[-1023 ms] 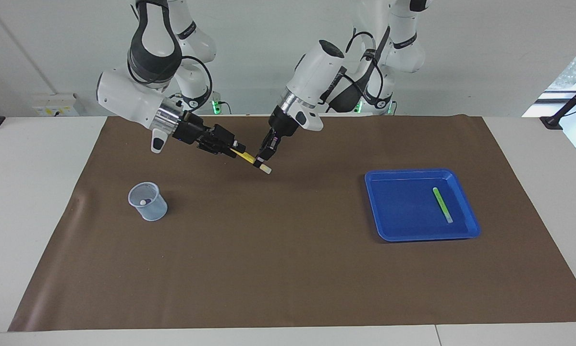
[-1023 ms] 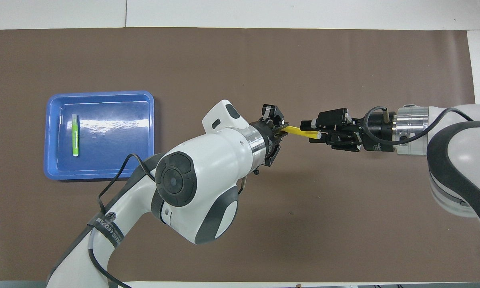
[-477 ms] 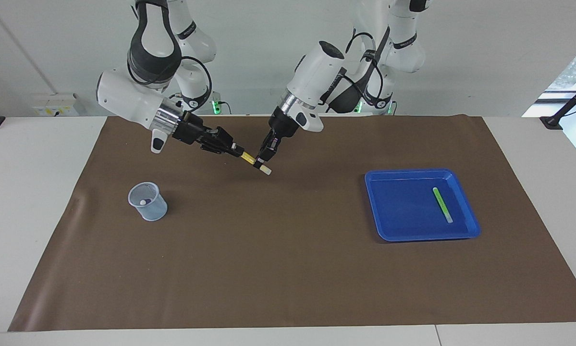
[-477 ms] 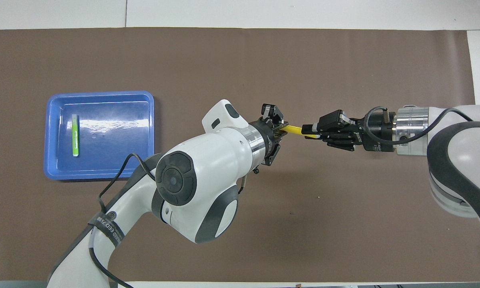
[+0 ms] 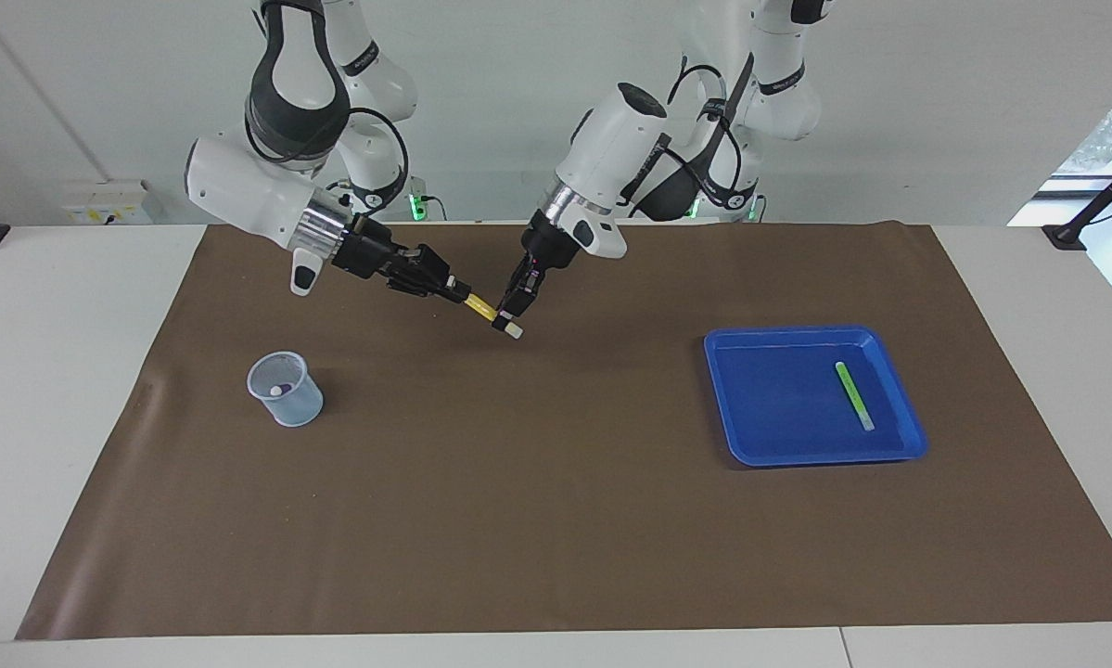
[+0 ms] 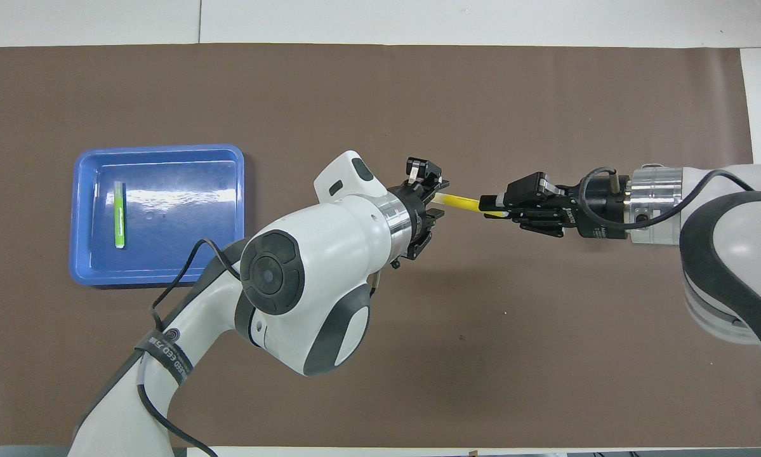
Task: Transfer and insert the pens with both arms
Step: 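Insert the yellow pen into the cup while the left gripper returns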
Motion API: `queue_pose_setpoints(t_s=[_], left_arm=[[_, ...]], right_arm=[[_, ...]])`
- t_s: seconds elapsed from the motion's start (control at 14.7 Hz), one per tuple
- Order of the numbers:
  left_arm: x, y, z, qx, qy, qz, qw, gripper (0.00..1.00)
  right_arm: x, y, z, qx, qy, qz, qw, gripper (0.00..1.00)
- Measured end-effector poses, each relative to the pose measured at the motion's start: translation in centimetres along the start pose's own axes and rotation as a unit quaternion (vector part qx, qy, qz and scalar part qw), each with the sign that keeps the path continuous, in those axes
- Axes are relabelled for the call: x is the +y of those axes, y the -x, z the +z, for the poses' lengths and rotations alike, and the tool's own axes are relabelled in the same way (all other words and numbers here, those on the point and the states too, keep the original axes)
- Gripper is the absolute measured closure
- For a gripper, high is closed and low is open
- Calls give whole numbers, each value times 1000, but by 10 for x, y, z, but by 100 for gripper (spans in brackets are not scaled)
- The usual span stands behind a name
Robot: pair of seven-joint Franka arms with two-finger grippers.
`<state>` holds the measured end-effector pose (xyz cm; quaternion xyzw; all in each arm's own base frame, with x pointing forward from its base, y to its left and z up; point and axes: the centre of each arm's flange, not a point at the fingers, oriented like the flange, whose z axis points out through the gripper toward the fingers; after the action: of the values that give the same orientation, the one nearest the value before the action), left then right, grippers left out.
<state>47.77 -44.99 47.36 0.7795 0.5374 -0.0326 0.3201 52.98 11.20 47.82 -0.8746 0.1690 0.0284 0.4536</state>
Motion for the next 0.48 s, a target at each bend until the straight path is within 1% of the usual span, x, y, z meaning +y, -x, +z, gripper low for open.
queue_pose_setpoints(t_s=[0.14,0.2,0.27,0.34,0.41,0.48], left_arm=[[2,-31,3,14,-34,69,997,23],[4,-52,2,19,-57,112,992,10],[7,-73,0,21,-77,150,985,1],[9,-94,-4,21,-98,186,977,0],[11,-116,-9,19,-115,220,969,0],[12,-140,-14,18,-126,252,959,0]], right_arm=[[-11,-7,-18,-16,61,-48,997,81],[-18,-14,-34,-24,99,-72,992,81],[-24,-22,-50,-27,139,-95,985,81],[-30,-32,-67,-28,182,-122,975,81],[-37,-41,-81,-33,225,-154,962,81],[-41,-48,-92,-43,267,-192,943,81]])
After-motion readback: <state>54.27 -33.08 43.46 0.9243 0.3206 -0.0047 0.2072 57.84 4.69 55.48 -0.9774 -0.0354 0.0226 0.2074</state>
